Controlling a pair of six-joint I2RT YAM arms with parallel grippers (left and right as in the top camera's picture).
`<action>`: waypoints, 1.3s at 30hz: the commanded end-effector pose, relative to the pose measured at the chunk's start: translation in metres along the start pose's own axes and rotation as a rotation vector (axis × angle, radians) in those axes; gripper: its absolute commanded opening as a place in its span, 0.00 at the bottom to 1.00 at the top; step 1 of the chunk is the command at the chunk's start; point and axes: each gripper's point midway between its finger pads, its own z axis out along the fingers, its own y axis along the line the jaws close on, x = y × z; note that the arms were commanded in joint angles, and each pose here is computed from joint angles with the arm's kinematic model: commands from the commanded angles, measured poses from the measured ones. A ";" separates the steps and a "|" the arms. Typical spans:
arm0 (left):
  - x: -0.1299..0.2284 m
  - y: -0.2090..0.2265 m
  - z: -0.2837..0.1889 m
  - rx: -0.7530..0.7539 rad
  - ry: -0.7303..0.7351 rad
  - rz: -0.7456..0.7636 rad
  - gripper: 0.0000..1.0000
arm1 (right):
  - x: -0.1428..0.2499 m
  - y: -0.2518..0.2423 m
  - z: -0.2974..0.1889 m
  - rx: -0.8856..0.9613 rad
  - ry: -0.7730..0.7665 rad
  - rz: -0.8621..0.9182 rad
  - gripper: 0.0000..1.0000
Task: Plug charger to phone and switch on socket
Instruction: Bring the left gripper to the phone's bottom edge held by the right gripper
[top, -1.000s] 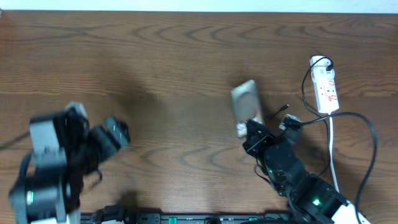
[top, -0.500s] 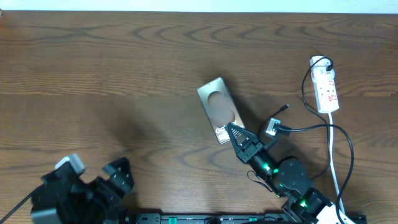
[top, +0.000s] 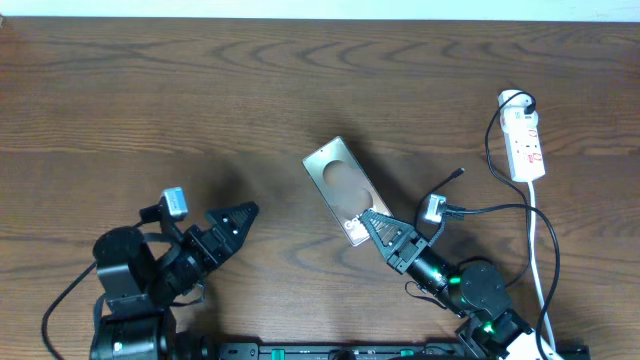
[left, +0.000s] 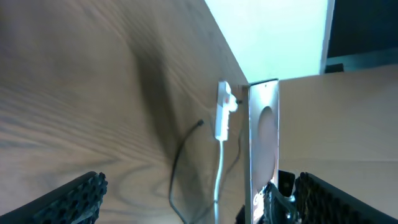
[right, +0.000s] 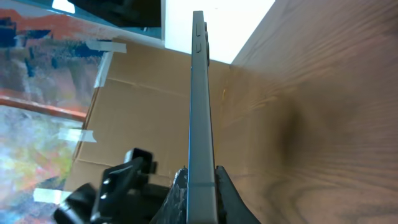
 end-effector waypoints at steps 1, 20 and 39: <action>0.007 -0.009 0.003 0.057 0.073 -0.050 0.98 | -0.003 0.014 0.000 -0.048 -0.004 0.010 0.01; 0.013 -0.038 0.050 0.183 0.251 0.048 0.92 | -0.005 0.009 0.022 -0.098 -0.010 0.147 0.01; 0.019 -0.061 0.103 0.216 0.252 -0.070 0.78 | 0.000 0.019 0.026 -0.139 -0.037 0.153 0.01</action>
